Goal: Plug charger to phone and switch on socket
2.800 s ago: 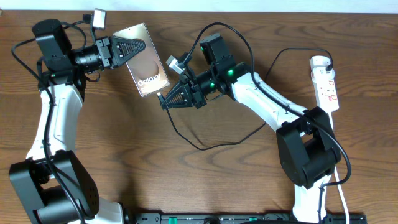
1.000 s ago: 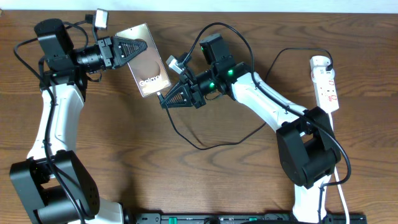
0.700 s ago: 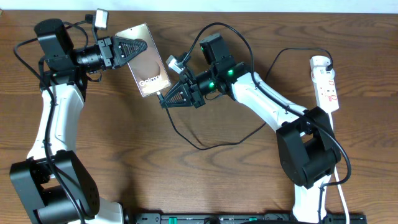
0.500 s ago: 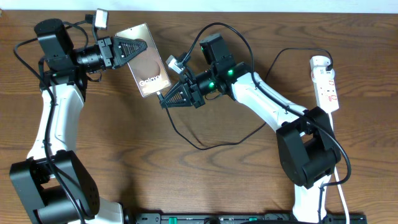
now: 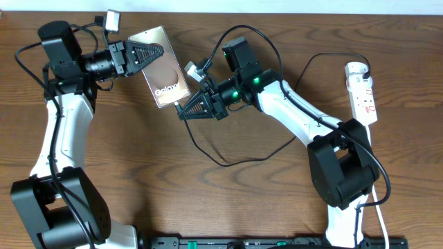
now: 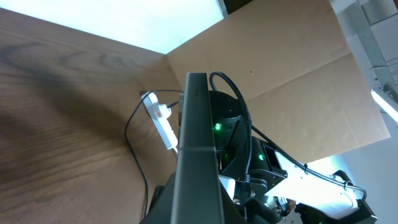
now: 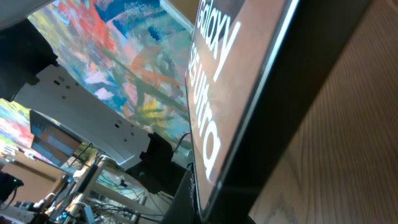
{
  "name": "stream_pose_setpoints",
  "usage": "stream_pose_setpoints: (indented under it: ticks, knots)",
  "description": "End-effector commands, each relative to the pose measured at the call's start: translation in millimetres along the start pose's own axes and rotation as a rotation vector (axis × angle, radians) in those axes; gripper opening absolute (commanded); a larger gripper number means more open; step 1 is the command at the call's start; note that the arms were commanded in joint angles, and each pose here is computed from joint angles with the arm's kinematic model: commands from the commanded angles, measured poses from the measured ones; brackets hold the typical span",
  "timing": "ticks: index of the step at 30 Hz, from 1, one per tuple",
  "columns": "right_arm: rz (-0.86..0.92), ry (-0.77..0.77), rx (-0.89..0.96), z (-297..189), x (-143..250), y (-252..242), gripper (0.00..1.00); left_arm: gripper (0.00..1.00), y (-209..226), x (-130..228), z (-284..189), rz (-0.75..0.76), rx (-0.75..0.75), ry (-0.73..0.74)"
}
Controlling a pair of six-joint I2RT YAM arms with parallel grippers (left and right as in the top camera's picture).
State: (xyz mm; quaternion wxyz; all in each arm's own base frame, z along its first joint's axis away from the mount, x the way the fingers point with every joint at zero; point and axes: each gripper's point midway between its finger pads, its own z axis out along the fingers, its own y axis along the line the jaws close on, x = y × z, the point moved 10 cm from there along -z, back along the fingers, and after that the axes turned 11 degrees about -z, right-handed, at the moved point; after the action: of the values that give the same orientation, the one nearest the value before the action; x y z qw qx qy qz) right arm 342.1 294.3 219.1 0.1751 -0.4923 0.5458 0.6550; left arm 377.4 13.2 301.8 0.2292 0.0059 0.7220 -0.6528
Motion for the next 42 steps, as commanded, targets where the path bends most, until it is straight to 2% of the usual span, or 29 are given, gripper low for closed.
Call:
stream_pose_setpoints:
  ticks: [1, 42]
  knots:
    - [-0.003, -0.005, -0.009, -1, -4, 1, 0.01, 0.07, -6, 2, 0, 0.017, 0.023, 0.025]
    - [-0.018, -0.012, -0.017, -2, -8, 1, 0.01, 0.08, 4, 10, 1, 0.025, 0.034, 0.040]
